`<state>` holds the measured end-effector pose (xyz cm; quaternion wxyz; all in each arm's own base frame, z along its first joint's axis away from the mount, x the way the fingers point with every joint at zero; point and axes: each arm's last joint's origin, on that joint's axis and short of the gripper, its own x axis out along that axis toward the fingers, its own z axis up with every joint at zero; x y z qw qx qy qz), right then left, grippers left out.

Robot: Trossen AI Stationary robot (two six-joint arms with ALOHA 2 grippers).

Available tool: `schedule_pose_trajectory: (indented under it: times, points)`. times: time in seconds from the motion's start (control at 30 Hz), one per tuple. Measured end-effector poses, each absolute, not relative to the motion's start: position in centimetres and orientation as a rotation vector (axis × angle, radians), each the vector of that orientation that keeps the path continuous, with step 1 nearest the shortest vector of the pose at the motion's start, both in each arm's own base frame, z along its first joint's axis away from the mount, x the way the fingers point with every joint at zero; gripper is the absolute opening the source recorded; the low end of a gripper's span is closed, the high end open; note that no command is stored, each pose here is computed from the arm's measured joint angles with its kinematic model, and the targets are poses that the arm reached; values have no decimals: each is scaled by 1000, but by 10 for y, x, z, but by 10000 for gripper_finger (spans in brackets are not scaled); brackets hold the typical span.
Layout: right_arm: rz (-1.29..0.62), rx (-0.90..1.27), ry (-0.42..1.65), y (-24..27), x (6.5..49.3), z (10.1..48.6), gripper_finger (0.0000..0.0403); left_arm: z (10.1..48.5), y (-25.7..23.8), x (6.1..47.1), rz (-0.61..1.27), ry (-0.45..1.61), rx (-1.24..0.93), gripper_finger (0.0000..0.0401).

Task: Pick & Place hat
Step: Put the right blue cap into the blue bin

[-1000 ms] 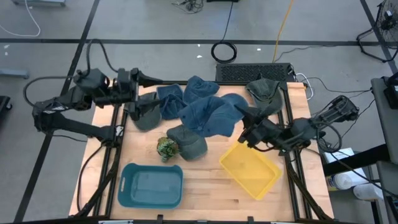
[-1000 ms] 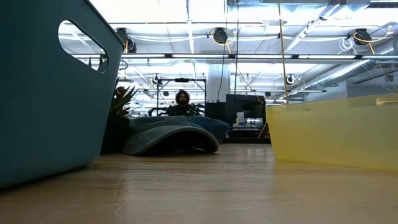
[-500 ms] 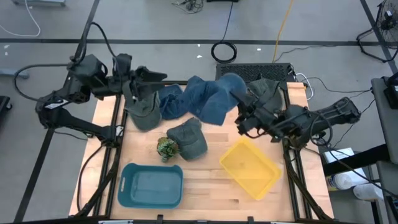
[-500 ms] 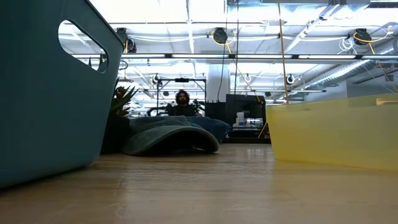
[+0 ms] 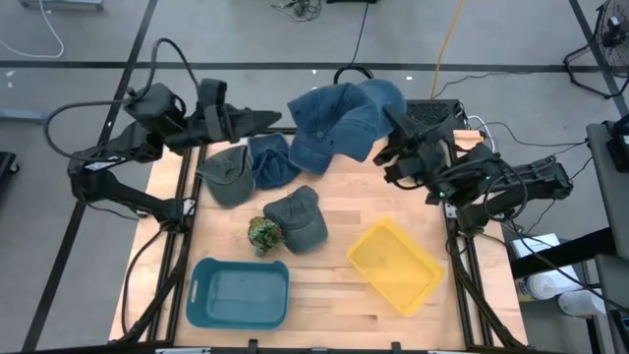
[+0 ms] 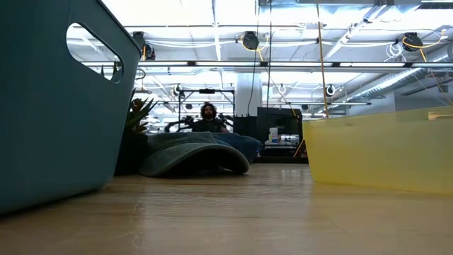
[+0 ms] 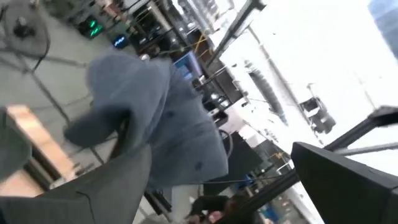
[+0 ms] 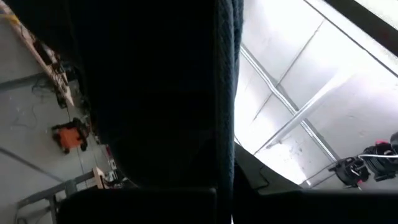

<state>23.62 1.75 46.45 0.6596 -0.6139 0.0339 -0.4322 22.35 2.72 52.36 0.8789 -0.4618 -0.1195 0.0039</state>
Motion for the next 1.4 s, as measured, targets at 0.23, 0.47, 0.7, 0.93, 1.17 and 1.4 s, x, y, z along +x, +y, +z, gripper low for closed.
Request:
schedule_pose_trajectory:
  times: [0.23,0.47,0.7,0.93,1.17,1.4]
  points:
    - [-1085,-1339,-28,11,227,474,0,514,34,253,-14,-243,-1036,397]
    - [-1105,-1323,-59,10,223,483,0,508,39,289,-85,-349,-1063,397]
    - [-1092,-1336,-43,10,225,481,0,496,39,322,-248,-348,-1041,397]
    - [-1102,-1329,-48,9,221,484,0,487,43,331,-234,-296,-1054,397]
    - [-1124,-1307,-68,9,216,493,0,487,45,331,-137,-350,-915,397]
    - [-1136,-1295,-82,9,220,502,0,487,46,331,-85,-364,-817,397]
